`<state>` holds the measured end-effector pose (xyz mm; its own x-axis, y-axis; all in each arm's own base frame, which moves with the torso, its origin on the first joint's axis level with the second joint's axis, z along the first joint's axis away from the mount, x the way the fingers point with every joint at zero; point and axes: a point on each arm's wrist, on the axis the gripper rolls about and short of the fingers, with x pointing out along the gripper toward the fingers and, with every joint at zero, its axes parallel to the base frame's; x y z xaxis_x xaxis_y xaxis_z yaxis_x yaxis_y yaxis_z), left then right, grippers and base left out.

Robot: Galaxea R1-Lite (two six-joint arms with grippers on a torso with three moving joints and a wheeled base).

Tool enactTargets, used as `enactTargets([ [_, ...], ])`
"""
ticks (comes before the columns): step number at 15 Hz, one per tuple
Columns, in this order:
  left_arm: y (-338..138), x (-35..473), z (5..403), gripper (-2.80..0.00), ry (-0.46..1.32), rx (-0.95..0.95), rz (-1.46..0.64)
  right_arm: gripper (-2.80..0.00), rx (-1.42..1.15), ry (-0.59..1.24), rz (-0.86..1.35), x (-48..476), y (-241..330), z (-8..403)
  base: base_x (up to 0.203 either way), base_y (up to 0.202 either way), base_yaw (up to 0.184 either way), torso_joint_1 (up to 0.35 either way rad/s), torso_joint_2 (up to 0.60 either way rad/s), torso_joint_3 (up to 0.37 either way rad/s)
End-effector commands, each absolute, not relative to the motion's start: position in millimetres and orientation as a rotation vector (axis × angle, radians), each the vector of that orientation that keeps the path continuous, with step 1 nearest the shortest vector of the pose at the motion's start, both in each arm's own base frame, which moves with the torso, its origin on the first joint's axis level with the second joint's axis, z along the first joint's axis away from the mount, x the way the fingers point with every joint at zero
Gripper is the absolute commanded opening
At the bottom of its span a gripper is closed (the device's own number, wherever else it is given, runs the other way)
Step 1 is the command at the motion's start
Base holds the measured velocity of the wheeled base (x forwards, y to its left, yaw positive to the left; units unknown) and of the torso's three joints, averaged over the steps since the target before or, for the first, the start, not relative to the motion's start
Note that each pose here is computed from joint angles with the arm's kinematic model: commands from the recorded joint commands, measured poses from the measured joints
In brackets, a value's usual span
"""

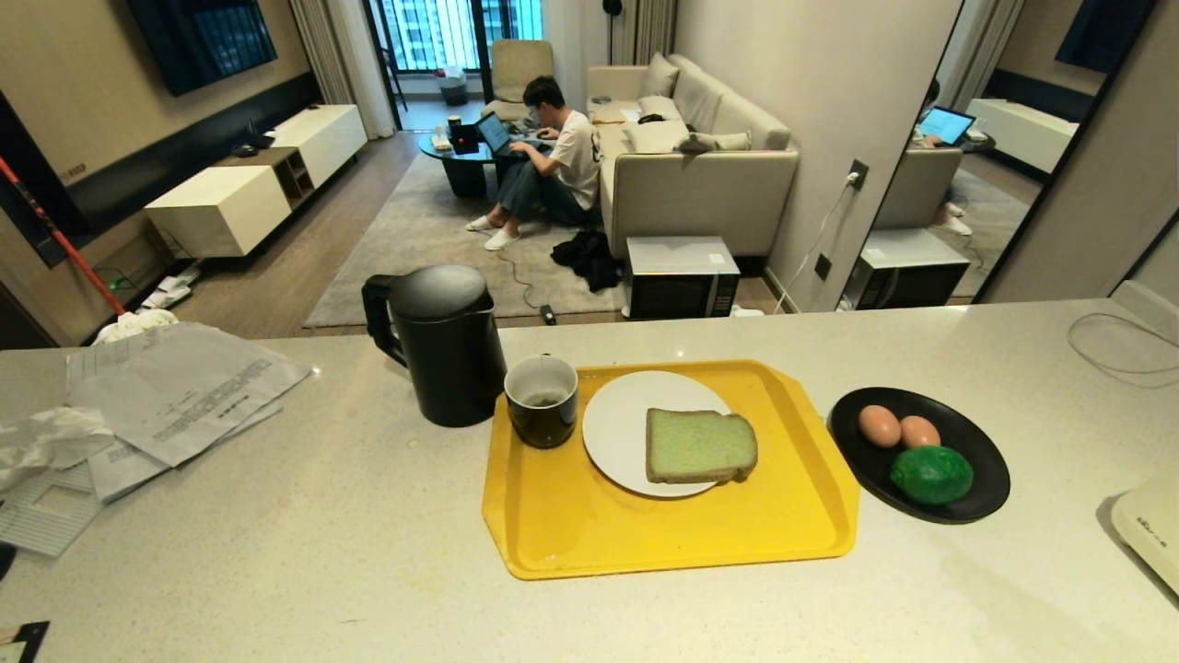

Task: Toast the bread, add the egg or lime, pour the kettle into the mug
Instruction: Pick up the bread slice

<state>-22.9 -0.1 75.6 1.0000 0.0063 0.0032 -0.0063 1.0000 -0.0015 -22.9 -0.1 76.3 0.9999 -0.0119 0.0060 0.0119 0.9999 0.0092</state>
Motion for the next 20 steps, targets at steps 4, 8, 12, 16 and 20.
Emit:
enactTargets([
  [4, -0.1, -22.9, 75.6, -2.8, -0.003, -0.002, 0.008, -2.8, 0.009, -0.005, -0.012, -22.8, -0.1, 76.0, 0.0, 0.0, 0.0, 0.0, 0.0, 0.0],
  [8, -0.1, -22.9, 75.6, -2.8, -0.003, -0.002, 0.008, -2.8, 0.009, -0.005, -0.012, -22.8, -0.1, 76.0, 0.0, 0.0, 0.0, 0.0, 0.0, 0.0],
  [12, -0.1, -22.9, 75.6, -2.8, -0.003, -0.002, 0.008, -2.8, 0.009, -0.005, -0.012, -22.8, -0.1, 76.0, 0.0, 0.0, 0.0, 0.0, 0.0, 0.0],
  [16, -0.1, -22.9, 75.6, -2.8, -0.003, -0.002, 0.008, -2.8, 0.009, -0.005, -0.012, -22.8, -0.1, 76.0, 0.0, 0.0, 0.0, 0.0, 0.0, 0.0],
  [20, -0.1, -22.9, 75.6, -2.8, -0.003, -0.002, 0.008, -2.8, 0.008, -0.006, -0.011, -22.9, -0.1, 76.4, 0.0, 0.0, 0.0, 0.0, 0.0, 0.0],
])
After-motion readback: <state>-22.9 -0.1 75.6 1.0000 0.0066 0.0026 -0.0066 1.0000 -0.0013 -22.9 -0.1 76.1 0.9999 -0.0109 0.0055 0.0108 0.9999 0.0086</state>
